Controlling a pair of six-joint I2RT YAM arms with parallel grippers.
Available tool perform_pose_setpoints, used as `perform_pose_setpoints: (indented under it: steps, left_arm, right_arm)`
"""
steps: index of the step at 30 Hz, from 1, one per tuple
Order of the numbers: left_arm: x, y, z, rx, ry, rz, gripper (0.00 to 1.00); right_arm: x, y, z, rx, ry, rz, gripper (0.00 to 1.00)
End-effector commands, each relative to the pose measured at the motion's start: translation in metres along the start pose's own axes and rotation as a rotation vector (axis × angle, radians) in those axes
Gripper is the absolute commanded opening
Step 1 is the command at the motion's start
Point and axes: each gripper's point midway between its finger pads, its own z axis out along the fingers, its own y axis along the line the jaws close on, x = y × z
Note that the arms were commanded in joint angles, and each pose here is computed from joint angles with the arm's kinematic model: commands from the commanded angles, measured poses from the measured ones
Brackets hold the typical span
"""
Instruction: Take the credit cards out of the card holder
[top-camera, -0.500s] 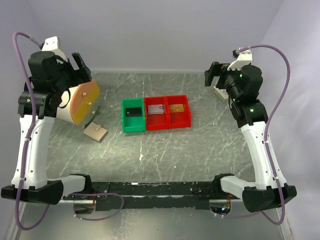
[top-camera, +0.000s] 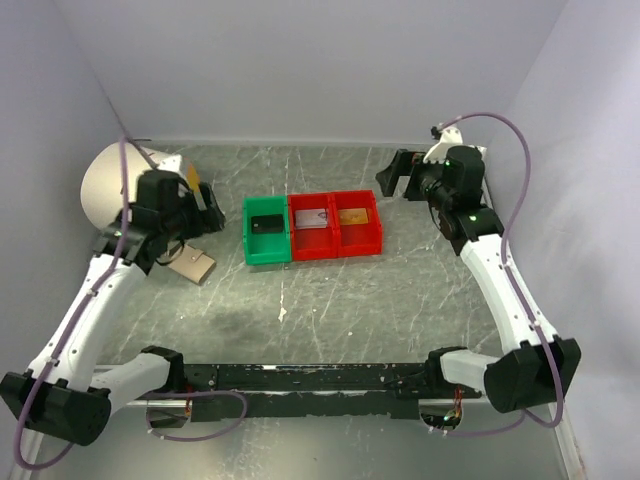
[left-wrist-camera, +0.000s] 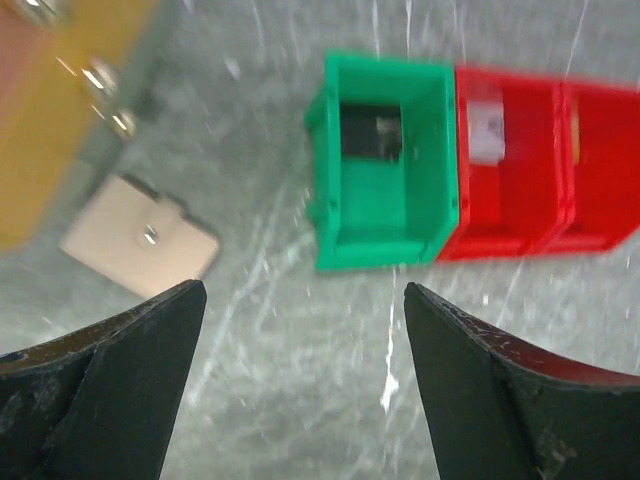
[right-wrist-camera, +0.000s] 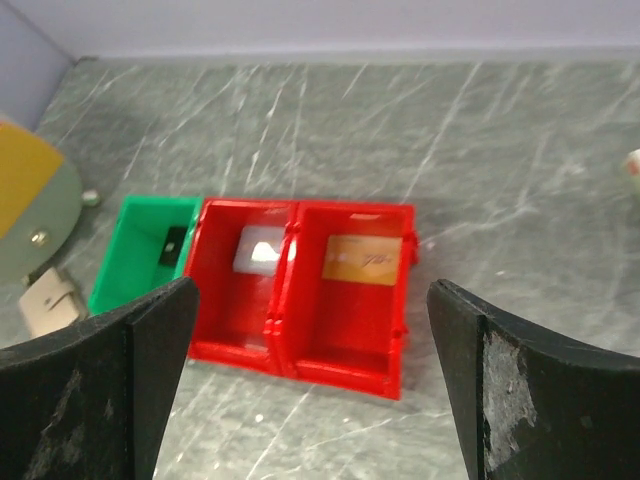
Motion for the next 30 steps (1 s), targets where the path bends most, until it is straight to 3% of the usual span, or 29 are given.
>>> perform_pose_setpoints:
  steps: [1, 7, 13, 20, 30]
  left_arm:
    - [0.052, -0.021, 0.011, 0.047, 0.087, -0.057, 0.91]
    - [0.127, -0.018, 0.019, -0.035, 0.224, -0.083, 0.91]
    - [0.157, 0.003, 0.017, -0.135, 0.229, -0.136, 0.95]
    - [0.169, 0.031, 0.026, -0.235, 0.23, -0.221, 0.96]
    - [0.157, 0.102, 0.066, -0.471, 0.19, -0.411, 0.9]
  right_arm:
    - [0.028, 0.031, 0.016, -0.164, 0.085, 0.098, 1.0]
    - [0.058, 0.029, 0.025, -0.145, 0.16, 0.216, 1.0]
    - [0.078, 0.03, 0.021, -0.188, 0.186, 0.351, 1.0]
    - [0.099, 0.043, 0.02, -0.279, 0.276, 0.44, 1.0]
    - [0.097, 0.04, 0.02, -0.263, 0.297, 0.415, 0.99]
